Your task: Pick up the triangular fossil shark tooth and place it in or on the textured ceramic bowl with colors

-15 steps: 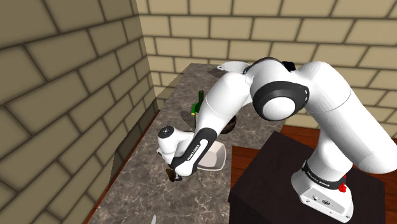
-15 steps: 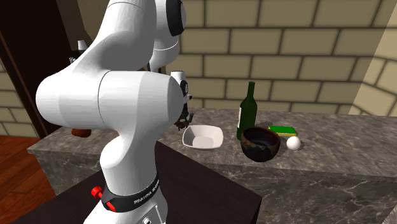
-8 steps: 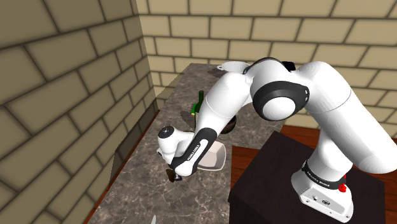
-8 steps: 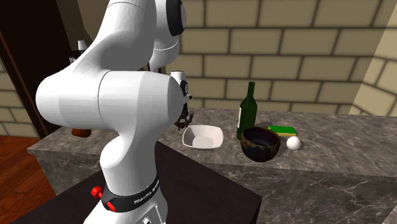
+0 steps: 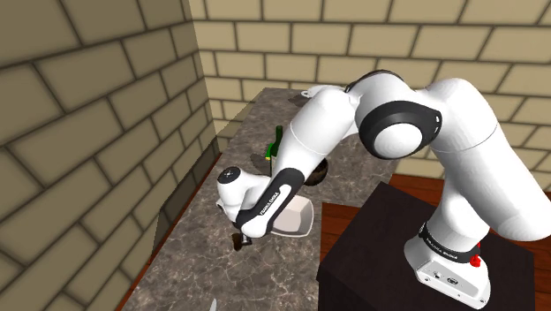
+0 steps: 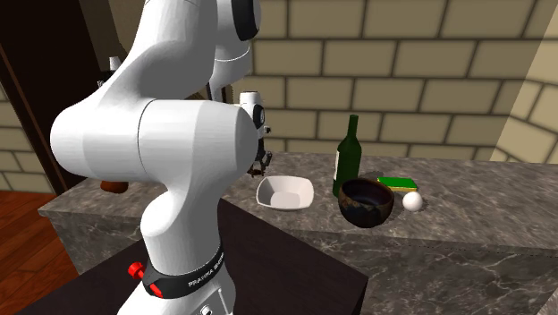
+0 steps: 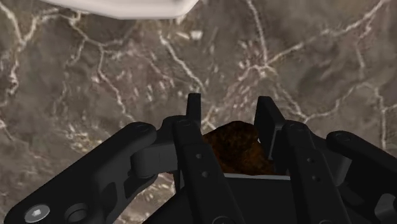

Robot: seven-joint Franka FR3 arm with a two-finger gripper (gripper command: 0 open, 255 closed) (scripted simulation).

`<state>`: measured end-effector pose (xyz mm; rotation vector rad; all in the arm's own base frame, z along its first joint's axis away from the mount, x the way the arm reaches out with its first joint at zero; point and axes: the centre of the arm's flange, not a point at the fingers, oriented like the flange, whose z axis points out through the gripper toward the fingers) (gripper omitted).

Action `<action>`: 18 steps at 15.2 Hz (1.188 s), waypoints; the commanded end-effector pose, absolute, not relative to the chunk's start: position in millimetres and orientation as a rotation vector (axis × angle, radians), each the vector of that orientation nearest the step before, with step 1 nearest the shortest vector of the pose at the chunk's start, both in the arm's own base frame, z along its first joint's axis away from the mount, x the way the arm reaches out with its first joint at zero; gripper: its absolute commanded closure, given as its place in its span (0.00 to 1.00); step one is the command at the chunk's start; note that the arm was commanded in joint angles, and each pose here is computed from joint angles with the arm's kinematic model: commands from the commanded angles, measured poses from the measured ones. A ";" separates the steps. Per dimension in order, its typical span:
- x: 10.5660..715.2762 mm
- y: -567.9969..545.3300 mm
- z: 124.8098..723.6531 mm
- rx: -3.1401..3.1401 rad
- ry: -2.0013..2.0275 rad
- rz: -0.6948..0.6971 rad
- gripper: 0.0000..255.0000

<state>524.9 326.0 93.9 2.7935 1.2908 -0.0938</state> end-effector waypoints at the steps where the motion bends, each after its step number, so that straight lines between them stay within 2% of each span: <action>1: 523.6 326.0 104.8 2.793 1.291 -0.094 1.00; 8: 524.6 326.6 132.0 2.794 1.291 -0.094 1.00; 9: 524.6 326.6 132.0 2.794 1.291 -0.094 0.00; 10: 548.1 313.1 134.0 3.133 0.705 -0.158 0.00; 11: 535.4 321.2 132.6 2.888 1.151 -0.109 0.00; 12: 535.4 321.2 132.6 2.888 1.151 -0.109 0.00; 14: 564.4 350.5 97.8 2.641 1.366 -0.481 0.00; 15: 572.5 361.9 80.6 2.524 1.441 -0.624 0.00; 18: 568.2 356.4 66.4 2.524 1.441 -0.624 0.00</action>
